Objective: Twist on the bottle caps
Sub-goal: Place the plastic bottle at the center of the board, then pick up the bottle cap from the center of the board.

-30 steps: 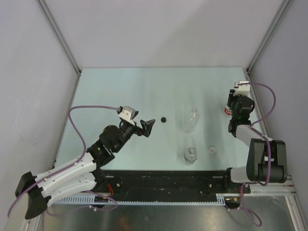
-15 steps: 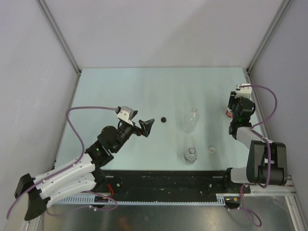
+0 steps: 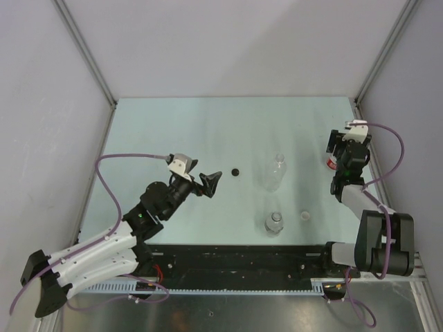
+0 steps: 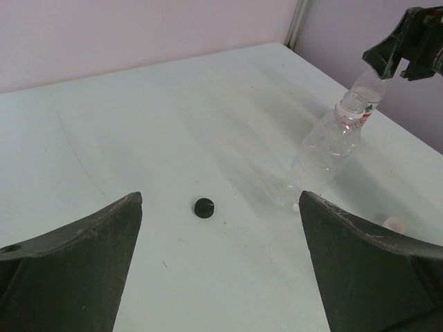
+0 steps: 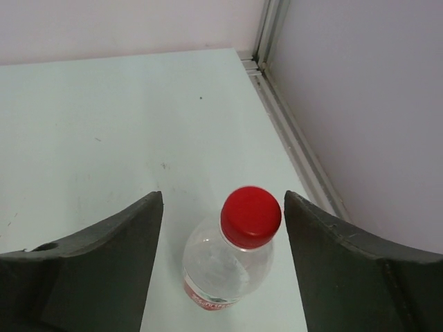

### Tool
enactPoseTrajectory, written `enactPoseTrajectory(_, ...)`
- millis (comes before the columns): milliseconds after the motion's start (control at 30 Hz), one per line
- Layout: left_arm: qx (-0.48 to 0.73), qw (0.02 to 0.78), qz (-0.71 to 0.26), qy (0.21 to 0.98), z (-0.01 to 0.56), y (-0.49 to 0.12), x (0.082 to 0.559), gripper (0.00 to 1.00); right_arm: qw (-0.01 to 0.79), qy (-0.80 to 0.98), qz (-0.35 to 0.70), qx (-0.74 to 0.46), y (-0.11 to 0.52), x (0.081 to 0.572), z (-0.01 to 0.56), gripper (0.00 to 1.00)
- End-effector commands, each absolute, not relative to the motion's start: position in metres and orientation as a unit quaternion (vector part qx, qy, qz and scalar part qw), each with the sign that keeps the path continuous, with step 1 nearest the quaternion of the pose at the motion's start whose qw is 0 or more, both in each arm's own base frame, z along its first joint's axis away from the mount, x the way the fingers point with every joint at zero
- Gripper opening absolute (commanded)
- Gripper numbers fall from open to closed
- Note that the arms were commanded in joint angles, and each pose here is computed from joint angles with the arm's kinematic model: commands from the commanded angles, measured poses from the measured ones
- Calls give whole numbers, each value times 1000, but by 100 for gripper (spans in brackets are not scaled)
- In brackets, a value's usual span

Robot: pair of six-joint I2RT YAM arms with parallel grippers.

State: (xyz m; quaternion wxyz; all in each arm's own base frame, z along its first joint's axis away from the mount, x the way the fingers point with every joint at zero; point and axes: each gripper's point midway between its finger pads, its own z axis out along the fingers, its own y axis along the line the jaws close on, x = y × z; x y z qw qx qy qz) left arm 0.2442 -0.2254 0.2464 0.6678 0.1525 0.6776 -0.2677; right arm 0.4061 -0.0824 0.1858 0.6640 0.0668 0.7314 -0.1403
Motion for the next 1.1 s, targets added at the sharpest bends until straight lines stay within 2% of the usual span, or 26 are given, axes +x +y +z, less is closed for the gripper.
enactPoseTrajectory(0, 133, 682, -273, 665, 259, -221, 245, 100, 689, 701, -152, 104, -93, 396, 215, 81)
enactPoseTrajectory(100, 133, 682, -273, 666, 259, -222, 245, 99, 702, 683, -146, 140, -98, 389, 229, 95)
enactPoseTrajectory(133, 134, 682, -273, 666, 259, -222, 245, 99, 707, 676, -140, 151, -99, 387, 233, 97)
enactPoseTrajectory(533, 130, 674, -279, 672, 256, -225, 245, 99, 768, 613, -4, 187, -68, 354, 310, 99)
enactPoseTrajectory(667, 132, 662, -277, 684, 244, -227, 246, 99, 724, 667, 55, 171, -42, 345, 314, 99)
enactPoseTrajectory(900, 122, 634, -278, 711, 221, -230, 246, 99, 597, 767, 227, 69, 53, 317, 293, 99)
enactPoseTrajectory(1067, 116, 608, -284, 732, 201, -228, 239, 100, 551, 792, 260, -28, 120, 289, 280, 99)
